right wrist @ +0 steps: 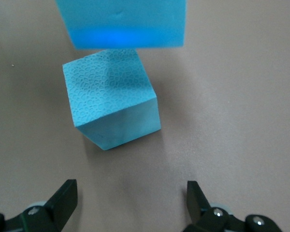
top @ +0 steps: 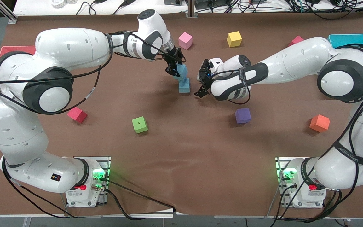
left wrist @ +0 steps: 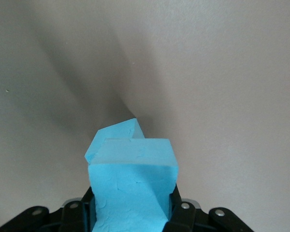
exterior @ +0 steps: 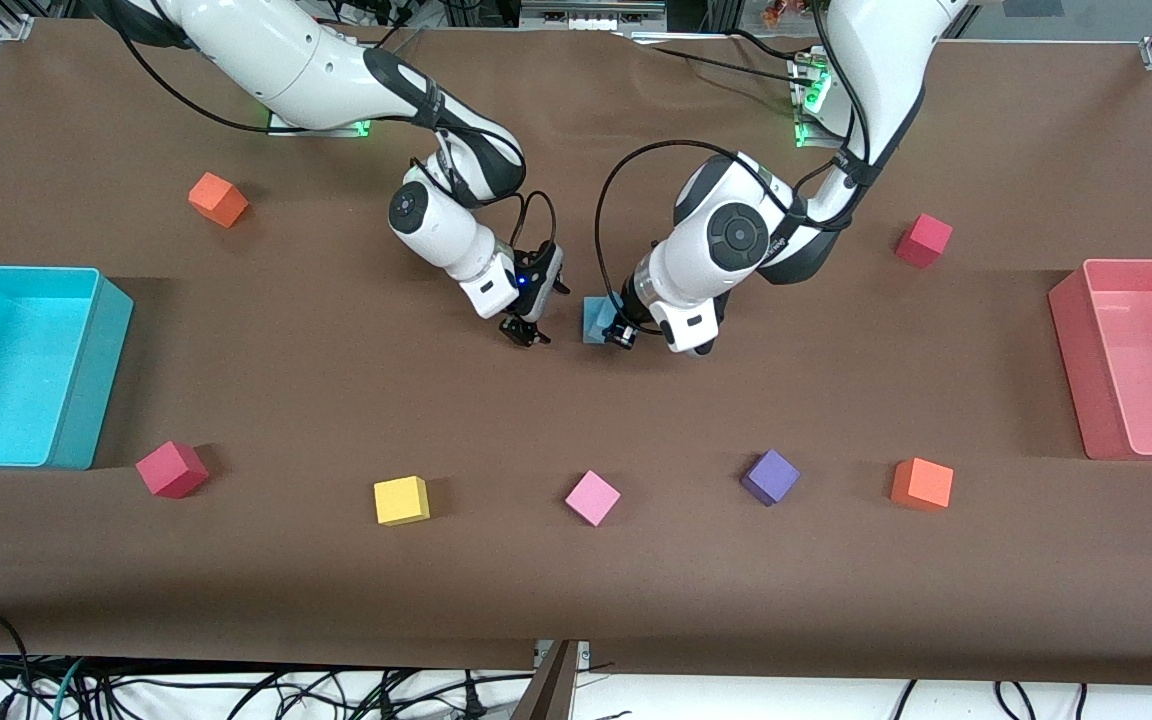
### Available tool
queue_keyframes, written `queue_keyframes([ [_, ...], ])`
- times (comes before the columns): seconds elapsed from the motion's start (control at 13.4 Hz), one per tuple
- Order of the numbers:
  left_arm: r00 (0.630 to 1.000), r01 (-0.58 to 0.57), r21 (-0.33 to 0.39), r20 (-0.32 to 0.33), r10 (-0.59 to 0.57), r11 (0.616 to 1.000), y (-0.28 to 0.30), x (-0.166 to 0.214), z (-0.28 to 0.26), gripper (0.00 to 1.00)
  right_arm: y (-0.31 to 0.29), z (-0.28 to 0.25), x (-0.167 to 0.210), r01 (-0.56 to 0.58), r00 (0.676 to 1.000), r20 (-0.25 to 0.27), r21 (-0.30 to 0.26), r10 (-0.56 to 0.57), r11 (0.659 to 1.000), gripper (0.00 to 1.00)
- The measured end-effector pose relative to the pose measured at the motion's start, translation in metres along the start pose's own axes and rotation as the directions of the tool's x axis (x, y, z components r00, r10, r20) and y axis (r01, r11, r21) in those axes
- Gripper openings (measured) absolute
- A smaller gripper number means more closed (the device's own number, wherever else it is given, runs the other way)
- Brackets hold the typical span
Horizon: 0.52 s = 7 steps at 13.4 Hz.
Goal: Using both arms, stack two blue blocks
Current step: 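Lower the held cube onto the first light blue cube with the left gripper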
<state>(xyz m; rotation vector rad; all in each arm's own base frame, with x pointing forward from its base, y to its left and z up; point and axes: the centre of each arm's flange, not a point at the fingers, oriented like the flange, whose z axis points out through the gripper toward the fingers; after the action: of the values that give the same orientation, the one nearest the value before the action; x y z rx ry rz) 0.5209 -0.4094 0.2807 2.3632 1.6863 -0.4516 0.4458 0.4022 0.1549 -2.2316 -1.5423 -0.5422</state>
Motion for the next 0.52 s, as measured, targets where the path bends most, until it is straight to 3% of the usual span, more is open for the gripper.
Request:
queue_keyframes([
  [0.52, 1.0, -0.003, 0.03, -0.002, 0.003, 1.0, -0.007, -0.006, 0.018, 0.57, 0.0, 0.002, -0.003, 0.001, 1.0, 0.004, 0.003, -0.001, 1.0, 1.0],
])
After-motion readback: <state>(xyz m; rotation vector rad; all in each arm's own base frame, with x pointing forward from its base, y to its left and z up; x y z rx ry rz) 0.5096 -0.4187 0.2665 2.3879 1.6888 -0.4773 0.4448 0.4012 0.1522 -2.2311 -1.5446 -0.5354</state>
